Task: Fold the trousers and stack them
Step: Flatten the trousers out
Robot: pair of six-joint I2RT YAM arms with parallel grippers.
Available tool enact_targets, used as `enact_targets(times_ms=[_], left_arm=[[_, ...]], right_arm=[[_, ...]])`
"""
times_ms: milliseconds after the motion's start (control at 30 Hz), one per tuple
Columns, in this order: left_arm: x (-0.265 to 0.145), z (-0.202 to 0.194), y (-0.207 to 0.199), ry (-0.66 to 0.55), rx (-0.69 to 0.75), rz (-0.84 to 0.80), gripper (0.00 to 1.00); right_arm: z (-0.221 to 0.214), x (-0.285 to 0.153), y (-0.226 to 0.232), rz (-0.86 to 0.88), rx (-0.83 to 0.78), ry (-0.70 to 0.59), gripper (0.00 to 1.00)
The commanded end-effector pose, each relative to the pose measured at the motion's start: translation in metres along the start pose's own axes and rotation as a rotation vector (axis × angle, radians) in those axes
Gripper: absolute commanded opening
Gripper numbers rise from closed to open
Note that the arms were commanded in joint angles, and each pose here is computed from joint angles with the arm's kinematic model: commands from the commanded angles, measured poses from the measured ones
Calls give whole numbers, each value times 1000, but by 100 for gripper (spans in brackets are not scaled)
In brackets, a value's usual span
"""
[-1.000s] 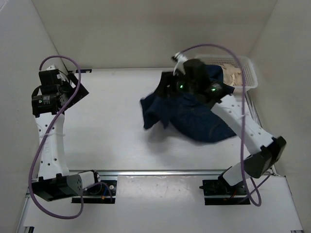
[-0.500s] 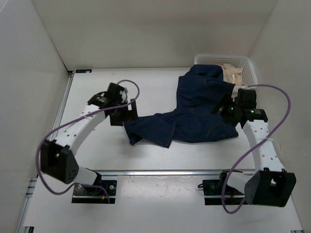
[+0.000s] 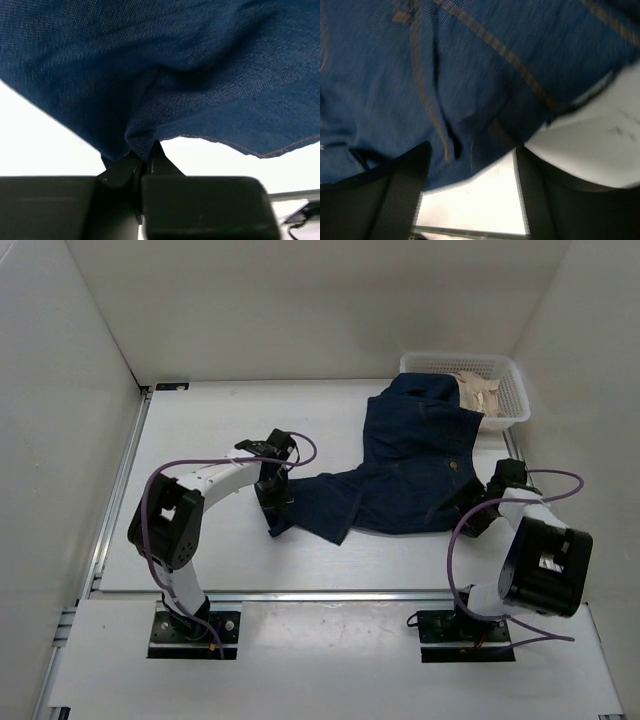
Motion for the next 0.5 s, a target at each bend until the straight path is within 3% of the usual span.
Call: enact_targets(times_ms=[0,33,67,167,267,333,467], left_arm=[[-24,31,-14,-115,6,-67,10],[-27,32,-15,-118,6,-69,10],[-35,37,-15,-136,7,-78,10],[-72,50,-19,-196,25,-110,10],[-136,84,-17,-352,25,-142,10],[-204,112,-6,-496,-16,-163,10],[-317,133,25,-765,-108,-275,10]], right_arm=[[28,19,11,27,24,-56,68],[37,22,15,34,26,-81,58],[39,27,15,33,37,-79,39],[55,27,38,113,17,-48,3],[81,-4,92,200,-54,-127,0],[100,-55,141,255,-128,-244,0],[114,-155,192,352,-195,-458,0]])
Point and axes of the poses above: each gripper's point midway between its finger pads, its own x axis out along the fingers, its own y axis along the line the jaws close on, z = x × y, the point moved 6 cm from there along -x, back along the fingers
